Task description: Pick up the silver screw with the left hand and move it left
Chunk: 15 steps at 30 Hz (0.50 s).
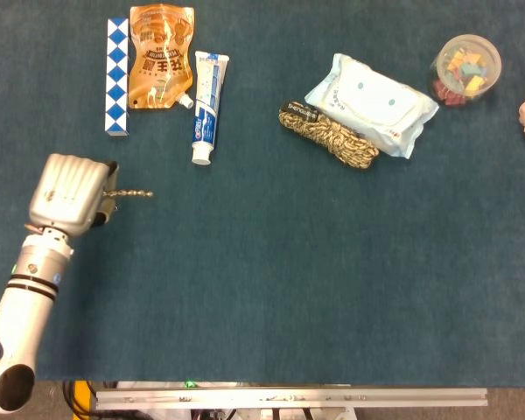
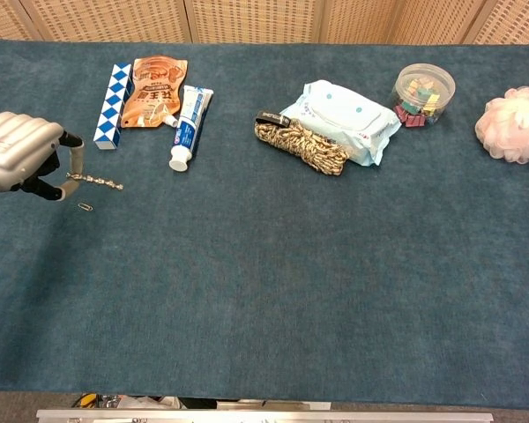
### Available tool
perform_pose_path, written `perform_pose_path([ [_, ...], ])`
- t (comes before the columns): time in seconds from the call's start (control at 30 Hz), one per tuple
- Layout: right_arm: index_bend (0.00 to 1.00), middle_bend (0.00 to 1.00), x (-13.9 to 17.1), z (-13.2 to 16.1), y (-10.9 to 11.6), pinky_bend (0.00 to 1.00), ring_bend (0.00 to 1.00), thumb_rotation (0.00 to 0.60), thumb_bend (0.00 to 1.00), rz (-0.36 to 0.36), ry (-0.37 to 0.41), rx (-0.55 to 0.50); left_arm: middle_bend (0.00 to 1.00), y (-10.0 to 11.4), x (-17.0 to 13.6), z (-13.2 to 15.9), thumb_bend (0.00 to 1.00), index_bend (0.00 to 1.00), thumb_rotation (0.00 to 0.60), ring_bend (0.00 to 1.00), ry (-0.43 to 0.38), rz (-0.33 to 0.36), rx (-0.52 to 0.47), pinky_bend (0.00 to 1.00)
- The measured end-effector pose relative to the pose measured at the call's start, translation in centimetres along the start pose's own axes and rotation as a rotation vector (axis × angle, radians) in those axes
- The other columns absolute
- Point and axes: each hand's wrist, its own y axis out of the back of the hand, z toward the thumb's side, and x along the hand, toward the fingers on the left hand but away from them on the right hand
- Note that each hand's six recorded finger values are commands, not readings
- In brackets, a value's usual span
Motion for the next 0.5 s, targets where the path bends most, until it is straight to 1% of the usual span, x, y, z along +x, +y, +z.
perform_pose_path([
  [0.13,0.44,0.43,-0.1,0.3,-0.3,0.38,0.33,0.600,0.22,0.008,0.007,-0.003,1.00,-0.6,-0.2,-1.0,0.37,0.59,0.600,1.00,0.029,-0.004,0.016,0.98],
  [0.27,0.44,0.43,-0.1,0.4,-0.2,0.38,0.33,0.600,0.22,0.007,0.012,-0.003,1.00,-1.2,-0.6,-2.0,0.37,0.59,0.600,1.00,0.059,-0.022,0.012,0.98],
  [0.5,0.44,0.43,-0.1,0.5,-0.3,0.38,0.33,0.600,0.21,0.011,0.015,-0.003,1.00,-1.6,-0.9,-3.0,0.37,0.59,0.600,1.00,0.083,-0.033,0.007,0.98],
])
